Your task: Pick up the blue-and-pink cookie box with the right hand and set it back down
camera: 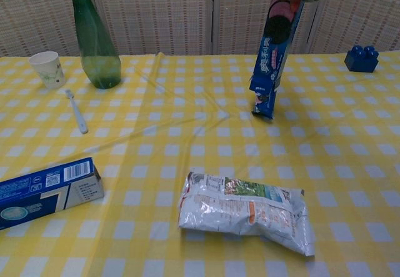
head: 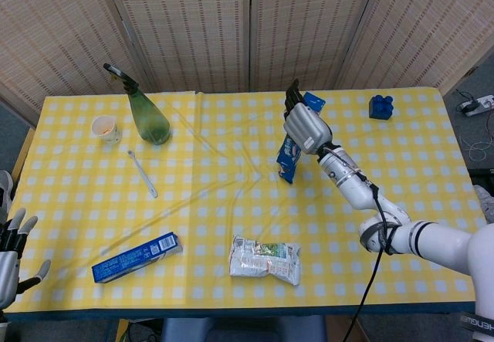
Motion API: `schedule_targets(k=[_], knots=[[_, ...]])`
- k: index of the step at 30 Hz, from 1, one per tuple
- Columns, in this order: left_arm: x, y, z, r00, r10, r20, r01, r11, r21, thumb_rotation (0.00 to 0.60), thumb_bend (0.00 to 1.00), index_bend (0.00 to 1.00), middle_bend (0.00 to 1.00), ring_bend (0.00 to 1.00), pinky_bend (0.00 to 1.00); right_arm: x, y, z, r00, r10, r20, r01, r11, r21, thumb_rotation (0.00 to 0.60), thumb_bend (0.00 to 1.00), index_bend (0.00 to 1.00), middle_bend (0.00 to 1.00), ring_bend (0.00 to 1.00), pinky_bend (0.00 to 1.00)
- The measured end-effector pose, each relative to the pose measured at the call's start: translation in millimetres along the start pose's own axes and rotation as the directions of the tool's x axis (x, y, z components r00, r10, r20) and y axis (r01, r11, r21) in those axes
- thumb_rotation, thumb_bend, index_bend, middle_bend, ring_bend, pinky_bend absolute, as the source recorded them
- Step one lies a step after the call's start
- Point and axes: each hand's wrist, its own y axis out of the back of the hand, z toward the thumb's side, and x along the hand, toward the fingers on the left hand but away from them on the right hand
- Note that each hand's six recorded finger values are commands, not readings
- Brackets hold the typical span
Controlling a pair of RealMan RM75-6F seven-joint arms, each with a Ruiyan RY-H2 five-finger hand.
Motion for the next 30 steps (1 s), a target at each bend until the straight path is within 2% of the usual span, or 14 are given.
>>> schedule_targets(k=[4,10,13,16,19,25,28,30], knots=[[0.8,1.1,1.2,1.000,0.003,0.003,-0.003,1.000,0.000,0.600,0.29,0.13,0.01,0.06,0.01,0.3,1.7,-18.9,0.999,-0.005,0.054,0.007,0.999,-0.035,0.600,0.26,0.32,0.26,0.13,0.12],[2.3,1.2,4.1,1.000,0.002,0.012,-0.002,1.000,0.000,0.600,0.29,0.13,0.01,0.06,0.01,5.5,10.3,-33.4,0.994,-0.016,0.112,0.037,0.981,-0.189,0.600,0.26,0.33,0.26,0.13,0.12],[3.0,1.2,6.6,1.000,0.002,0.019,-0.002,1.000,0.000,0.600,0.29,0.13,0.01,0.06,0.01,10.3,15.7,-31.7,0.993,-0.021,0.114,0.056,0.951,-0.305,0.600,0.26,0.35,0.27,0.13,0.12],[3.2,2.0,7.8,1.000,0.005,0.022,-0.005,1.000,0.000,0.600,0.29,0.13,0.01,0.06,0.01,15.8,20.8,-24.6,0.995,-0.026,0.098,0.066,0.899,-0.434,0.600,0.26,0.36,0.28,0.13,0.12],[2.8,2.9,7.5,1.000,0.006,0.022,-0.006,1.000,0.001,0.600,0.29,0.13,0.01,0.06,0.01,21.6,26.2,-13.9,0.997,-0.035,0.070,0.068,0.827,-0.558,0.600,0.26,0.36,0.29,0.13,0.12],[1.1,3.0,6.0,1.000,0.005,0.016,-0.005,1.000,-0.001,0.600,0.29,0.13,0.01,0.06,0.01,34.0,35.3,13.1,0.999,-0.052,0.003,0.037,0.654,-0.756,0.600,0.28,0.36,0.30,0.15,0.12],[0.8,1.9,5.9,1.000,0.001,0.017,-0.001,1.000,-0.001,0.600,0.29,0.13,0.01,0.06,0.01,40.9,35.7,29.1,0.998,-0.048,-0.030,0.001,0.543,-0.840,0.600,0.30,0.36,0.29,0.15,0.12],[0.7,1.2,5.6,1.000,-0.001,0.018,0.001,1.000,-0.001,0.600,0.29,0.13,0.01,0.06,0.01,46.6,34.1,40.7,0.998,-0.039,-0.051,-0.028,0.450,-0.892,0.600,0.31,0.36,0.29,0.16,0.12]])
